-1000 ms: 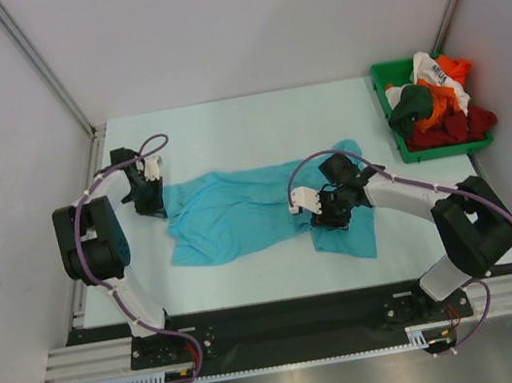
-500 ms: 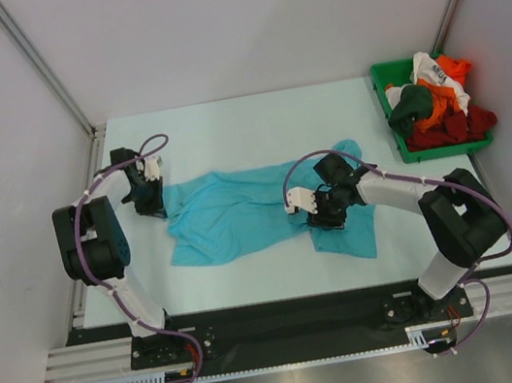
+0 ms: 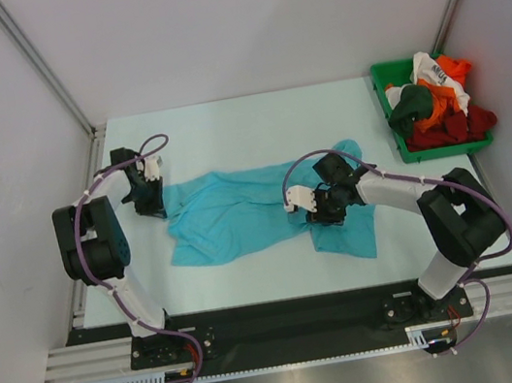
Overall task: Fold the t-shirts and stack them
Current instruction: Flatten the tshirt out
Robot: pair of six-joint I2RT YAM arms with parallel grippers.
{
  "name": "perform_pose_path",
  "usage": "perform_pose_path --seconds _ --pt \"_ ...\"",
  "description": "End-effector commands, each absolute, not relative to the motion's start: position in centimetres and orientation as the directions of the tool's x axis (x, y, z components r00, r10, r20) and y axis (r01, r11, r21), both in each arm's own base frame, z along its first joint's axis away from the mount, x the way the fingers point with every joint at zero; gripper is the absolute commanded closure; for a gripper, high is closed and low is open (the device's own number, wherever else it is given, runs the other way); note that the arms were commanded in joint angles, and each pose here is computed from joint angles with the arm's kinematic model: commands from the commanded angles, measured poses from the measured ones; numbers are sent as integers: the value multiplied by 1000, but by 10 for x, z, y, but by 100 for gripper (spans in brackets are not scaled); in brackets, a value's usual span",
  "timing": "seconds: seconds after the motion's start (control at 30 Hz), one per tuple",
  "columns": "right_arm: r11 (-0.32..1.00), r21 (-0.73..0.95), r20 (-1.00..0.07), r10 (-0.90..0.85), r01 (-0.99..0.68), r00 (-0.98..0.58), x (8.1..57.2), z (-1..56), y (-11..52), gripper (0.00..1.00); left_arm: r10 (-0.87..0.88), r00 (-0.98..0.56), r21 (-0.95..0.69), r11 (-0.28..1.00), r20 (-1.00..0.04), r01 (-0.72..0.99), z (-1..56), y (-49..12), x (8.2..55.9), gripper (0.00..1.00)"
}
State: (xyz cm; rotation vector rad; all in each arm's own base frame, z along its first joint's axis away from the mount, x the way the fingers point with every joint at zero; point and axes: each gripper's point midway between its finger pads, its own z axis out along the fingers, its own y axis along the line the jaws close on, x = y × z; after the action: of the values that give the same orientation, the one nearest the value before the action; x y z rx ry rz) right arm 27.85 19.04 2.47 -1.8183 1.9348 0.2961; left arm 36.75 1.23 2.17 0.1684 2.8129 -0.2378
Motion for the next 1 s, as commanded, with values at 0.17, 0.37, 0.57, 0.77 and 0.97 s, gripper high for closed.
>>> perform_pose_path --seconds 0.17,0.37,0.57,0.77,0.97 --pt "116 -183 -478 -878 -976 -15 289 30 196 89 104 -934 -135 978 -341 159 26 13 376 99" --pt "169 -247 -489 -872 -954 -28 310 62 190 100 125 -919 -114 977 -375 180 41 15 380 100" --pt "312 -281 -540 -833 -907 -119 346 110 169 100 147 -899 -89 976 -412 200 56 16 385 99" --pt "317 -300 -524 -843 -900 -122 348 106 160 100 151 -893 -109 970 -423 216 59 10 393 100" --pt "354 -332 -538 -832 -874 -133 358 105 166 62 158 -895 -114 968 -416 223 58 6 396 100"
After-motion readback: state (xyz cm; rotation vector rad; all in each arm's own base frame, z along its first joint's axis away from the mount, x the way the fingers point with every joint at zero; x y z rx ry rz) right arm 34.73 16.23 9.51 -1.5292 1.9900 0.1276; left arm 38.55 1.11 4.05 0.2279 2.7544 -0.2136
